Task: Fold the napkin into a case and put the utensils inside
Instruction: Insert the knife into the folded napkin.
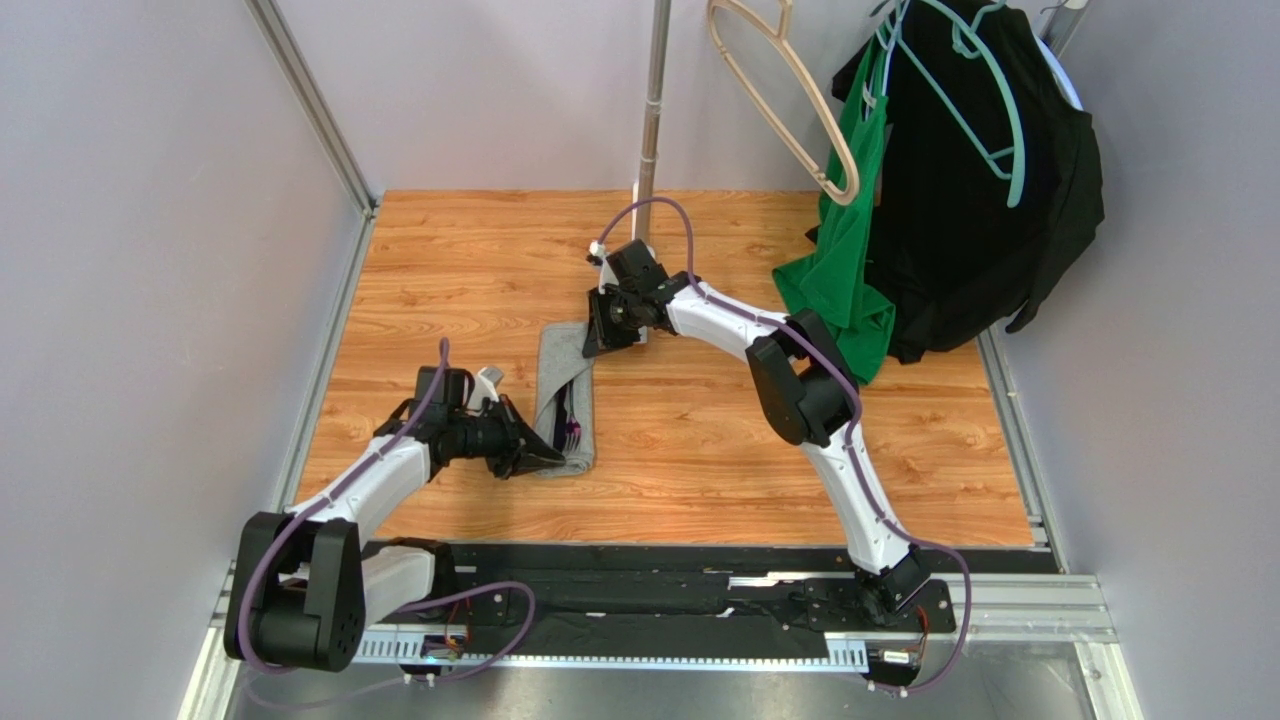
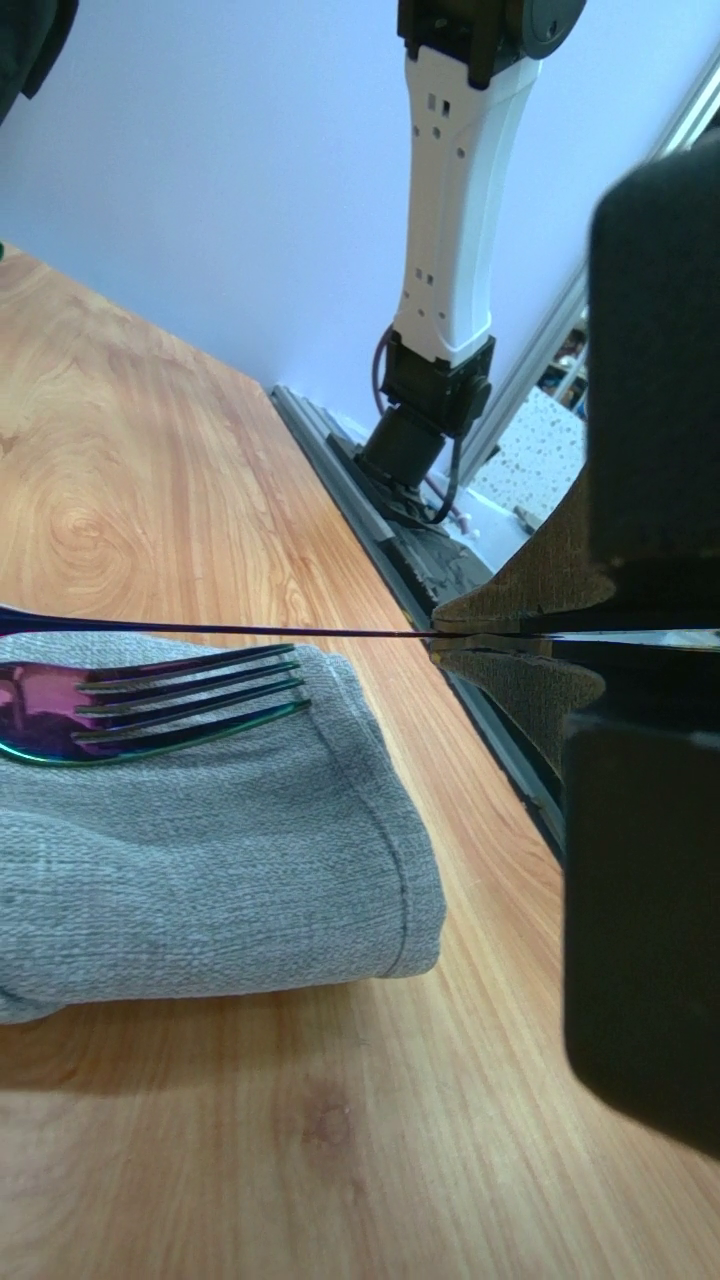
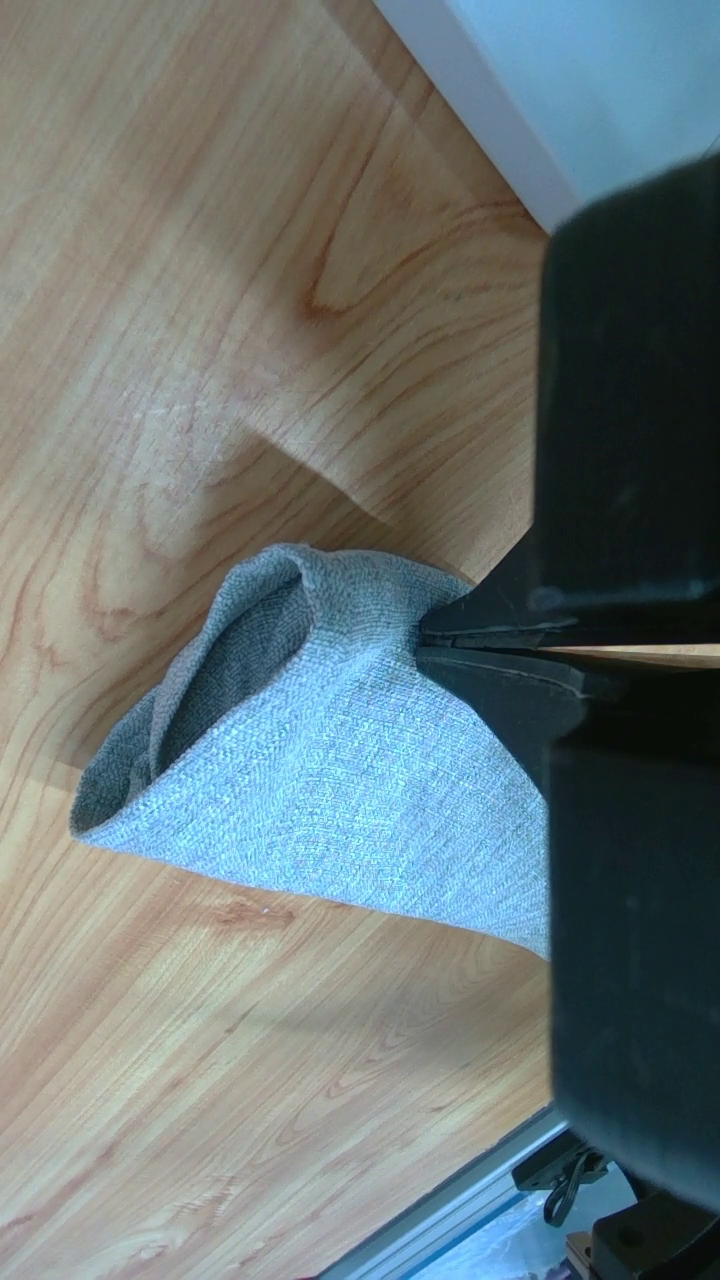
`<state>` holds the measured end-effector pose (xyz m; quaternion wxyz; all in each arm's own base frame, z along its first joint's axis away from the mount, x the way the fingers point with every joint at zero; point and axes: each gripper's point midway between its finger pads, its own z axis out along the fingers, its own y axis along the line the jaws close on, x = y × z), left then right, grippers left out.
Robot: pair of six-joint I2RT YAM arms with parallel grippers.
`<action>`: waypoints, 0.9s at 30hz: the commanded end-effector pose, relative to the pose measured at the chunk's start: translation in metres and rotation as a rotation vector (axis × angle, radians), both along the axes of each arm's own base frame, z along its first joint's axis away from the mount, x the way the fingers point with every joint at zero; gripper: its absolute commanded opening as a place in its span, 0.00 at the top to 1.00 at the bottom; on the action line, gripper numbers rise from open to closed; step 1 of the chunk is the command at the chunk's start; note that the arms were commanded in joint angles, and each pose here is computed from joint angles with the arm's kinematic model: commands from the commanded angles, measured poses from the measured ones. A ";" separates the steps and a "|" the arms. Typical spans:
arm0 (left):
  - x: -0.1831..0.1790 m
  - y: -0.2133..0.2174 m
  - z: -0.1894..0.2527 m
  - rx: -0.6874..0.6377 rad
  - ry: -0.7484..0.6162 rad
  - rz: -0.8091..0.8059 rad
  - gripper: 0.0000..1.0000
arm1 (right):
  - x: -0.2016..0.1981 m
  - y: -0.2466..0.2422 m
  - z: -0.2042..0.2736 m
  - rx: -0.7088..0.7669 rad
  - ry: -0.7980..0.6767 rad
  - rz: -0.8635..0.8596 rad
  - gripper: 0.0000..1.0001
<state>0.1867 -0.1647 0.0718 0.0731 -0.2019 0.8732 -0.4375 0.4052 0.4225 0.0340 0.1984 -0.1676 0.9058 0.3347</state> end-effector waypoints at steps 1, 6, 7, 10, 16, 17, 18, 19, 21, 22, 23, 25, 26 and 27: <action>0.022 0.004 0.007 0.017 -0.124 0.034 1.00 | 0.008 0.001 0.000 -0.001 -0.021 0.005 1.00; 0.030 0.008 0.000 0.047 -0.137 0.069 1.00 | 0.007 0.002 -0.002 0.001 -0.014 0.002 1.00; 0.029 0.009 -0.004 0.056 -0.130 0.076 1.00 | 0.008 0.002 -0.001 0.001 -0.017 0.000 1.00; 0.035 0.009 -0.008 0.047 -0.140 0.095 1.00 | 0.007 0.002 -0.002 0.002 -0.011 -0.001 1.00; 0.048 0.010 -0.016 0.080 -0.141 0.077 1.00 | 0.007 0.002 -0.003 0.003 -0.009 -0.002 1.00; 0.049 0.010 -0.016 0.079 -0.141 0.075 1.00 | 0.007 0.002 -0.002 0.004 -0.009 -0.002 1.00; 0.049 0.010 -0.018 0.084 -0.130 0.075 1.00 | 0.007 0.002 -0.003 0.001 -0.010 0.000 1.00; 0.050 0.012 -0.018 0.095 -0.135 0.075 1.00 | 0.007 0.002 -0.004 0.001 -0.010 0.000 1.00; 0.046 0.015 -0.021 0.123 -0.113 0.071 1.00 | 0.007 0.002 -0.004 0.001 -0.010 0.001 1.00; 0.047 0.017 -0.021 0.141 -0.123 0.065 1.00 | 0.007 0.002 -0.004 0.001 -0.008 0.000 1.00; 0.044 0.018 -0.023 0.152 -0.105 0.061 1.00 | 0.007 0.002 -0.004 0.001 -0.009 0.002 1.00; 0.045 0.022 -0.023 0.180 -0.091 0.062 1.00 | 0.007 0.002 -0.005 0.000 -0.008 0.001 1.00; 0.045 0.023 -0.024 0.187 -0.081 0.063 1.00 | 0.007 0.003 -0.004 0.001 -0.011 0.002 1.00; 0.045 0.022 -0.025 0.186 -0.073 0.060 1.00 | 0.007 0.003 -0.004 0.002 -0.010 0.001 1.00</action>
